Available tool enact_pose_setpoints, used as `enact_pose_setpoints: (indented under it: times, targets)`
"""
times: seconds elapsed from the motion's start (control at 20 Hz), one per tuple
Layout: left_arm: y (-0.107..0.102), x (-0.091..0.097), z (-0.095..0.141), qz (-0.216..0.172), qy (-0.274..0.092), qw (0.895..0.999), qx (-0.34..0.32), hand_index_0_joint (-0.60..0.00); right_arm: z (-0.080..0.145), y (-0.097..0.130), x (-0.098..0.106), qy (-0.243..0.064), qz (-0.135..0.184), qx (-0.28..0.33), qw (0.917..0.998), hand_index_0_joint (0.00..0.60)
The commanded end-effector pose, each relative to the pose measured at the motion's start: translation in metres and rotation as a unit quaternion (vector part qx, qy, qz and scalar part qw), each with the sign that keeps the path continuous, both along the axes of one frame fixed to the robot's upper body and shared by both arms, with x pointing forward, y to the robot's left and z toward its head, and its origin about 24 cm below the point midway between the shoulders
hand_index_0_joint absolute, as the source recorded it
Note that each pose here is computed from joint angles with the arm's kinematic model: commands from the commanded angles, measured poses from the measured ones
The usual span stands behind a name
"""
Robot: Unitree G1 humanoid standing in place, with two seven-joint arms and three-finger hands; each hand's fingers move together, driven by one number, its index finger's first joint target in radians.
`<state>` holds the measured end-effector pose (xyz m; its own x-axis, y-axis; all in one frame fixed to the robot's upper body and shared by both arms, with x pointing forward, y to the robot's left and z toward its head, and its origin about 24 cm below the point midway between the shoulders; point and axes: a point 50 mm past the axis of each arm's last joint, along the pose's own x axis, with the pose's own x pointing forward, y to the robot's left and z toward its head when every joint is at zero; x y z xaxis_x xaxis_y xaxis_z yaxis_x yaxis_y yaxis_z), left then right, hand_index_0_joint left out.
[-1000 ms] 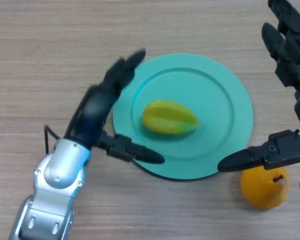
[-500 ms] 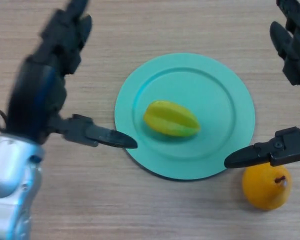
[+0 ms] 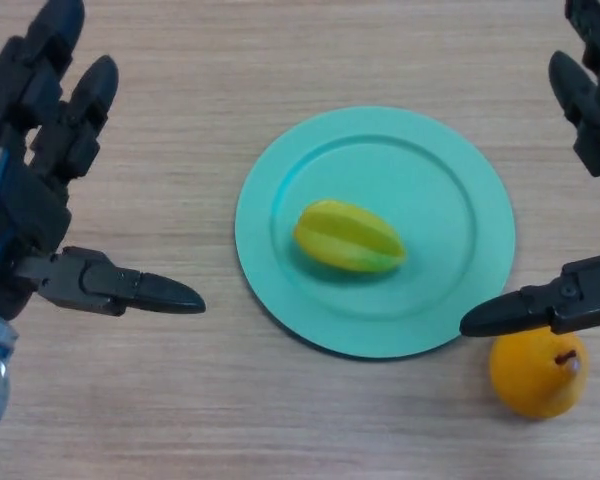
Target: Pick up the yellow starfruit and place it on the plate
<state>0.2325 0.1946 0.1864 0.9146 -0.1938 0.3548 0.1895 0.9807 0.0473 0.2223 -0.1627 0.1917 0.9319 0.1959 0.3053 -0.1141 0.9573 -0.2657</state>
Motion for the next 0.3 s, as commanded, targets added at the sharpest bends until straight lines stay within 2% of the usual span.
enact_pose_setpoints:
  times: [0.05, 0.3]
  targets:
    - [0.0108, -0.0105, 0.0272, 0.026, -0.100, 0.994, 0.024, 0.000, 0.0323, 0.0025, -0.0122, -0.133, 0.004, -0.010, 0.9910, 0.000]
    - [0.0137, -0.0110, 0.0274, 0.041, -0.110, 0.992, 0.036, 0.000, 0.0289, 0.0018, -0.0068, -0.129, 0.000, -0.013, 0.9915, 0.000]
